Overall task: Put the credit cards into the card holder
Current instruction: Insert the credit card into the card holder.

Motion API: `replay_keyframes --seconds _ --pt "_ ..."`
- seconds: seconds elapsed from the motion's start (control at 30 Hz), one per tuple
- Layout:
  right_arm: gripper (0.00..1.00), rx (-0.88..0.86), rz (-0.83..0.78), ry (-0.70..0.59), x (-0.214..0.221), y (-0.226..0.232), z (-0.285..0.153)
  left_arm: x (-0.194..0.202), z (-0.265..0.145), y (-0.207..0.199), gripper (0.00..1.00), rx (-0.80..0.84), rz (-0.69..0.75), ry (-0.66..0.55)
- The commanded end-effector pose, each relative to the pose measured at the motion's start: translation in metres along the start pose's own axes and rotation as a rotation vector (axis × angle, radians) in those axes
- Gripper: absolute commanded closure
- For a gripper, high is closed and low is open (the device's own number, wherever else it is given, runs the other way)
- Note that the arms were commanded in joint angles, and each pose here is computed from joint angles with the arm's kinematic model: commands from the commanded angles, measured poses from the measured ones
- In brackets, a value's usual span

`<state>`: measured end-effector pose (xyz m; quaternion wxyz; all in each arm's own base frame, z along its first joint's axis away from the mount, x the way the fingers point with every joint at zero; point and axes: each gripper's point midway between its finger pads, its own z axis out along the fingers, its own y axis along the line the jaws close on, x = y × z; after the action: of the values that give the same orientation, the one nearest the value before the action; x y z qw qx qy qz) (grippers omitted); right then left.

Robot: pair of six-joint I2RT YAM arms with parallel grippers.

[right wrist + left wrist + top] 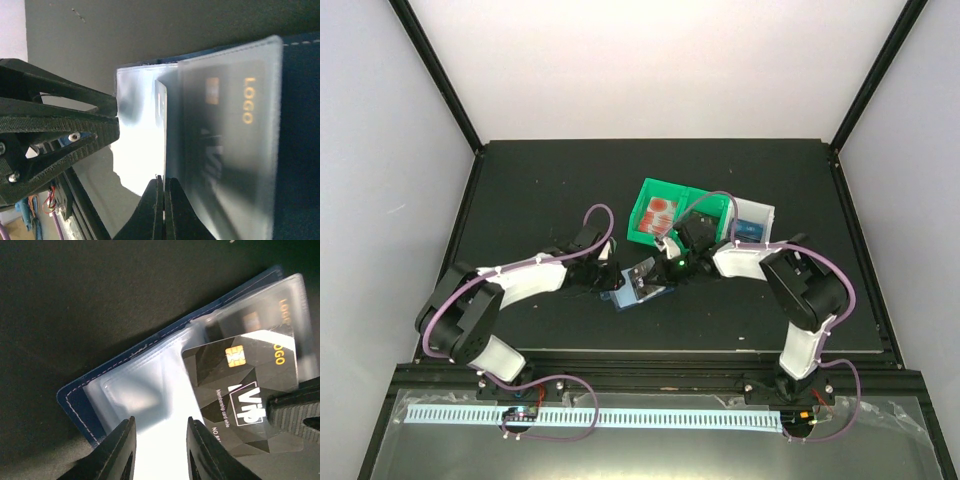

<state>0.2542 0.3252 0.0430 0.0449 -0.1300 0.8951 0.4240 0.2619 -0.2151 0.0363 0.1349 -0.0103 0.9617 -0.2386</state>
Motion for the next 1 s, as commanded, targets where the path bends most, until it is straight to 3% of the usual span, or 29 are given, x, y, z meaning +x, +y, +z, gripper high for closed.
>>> replay_keyframes --seconds 0.0,0.57,0.97 --pt "0.99 0.031 0.008 -0.012 -0.005 -0.002 0.006 0.008 0.008 0.011 0.70 -0.033 -0.017 0.020" --pt "0.99 0.062 0.096 0.011 0.006 -0.009 0.032 0.024 0.014 0.025 0.68 -0.058 -0.036 0.047" --pt "0.98 0.042 0.093 0.103 0.015 -0.007 0.051 0.027 0.016 0.027 0.58 -0.057 -0.040 0.047"
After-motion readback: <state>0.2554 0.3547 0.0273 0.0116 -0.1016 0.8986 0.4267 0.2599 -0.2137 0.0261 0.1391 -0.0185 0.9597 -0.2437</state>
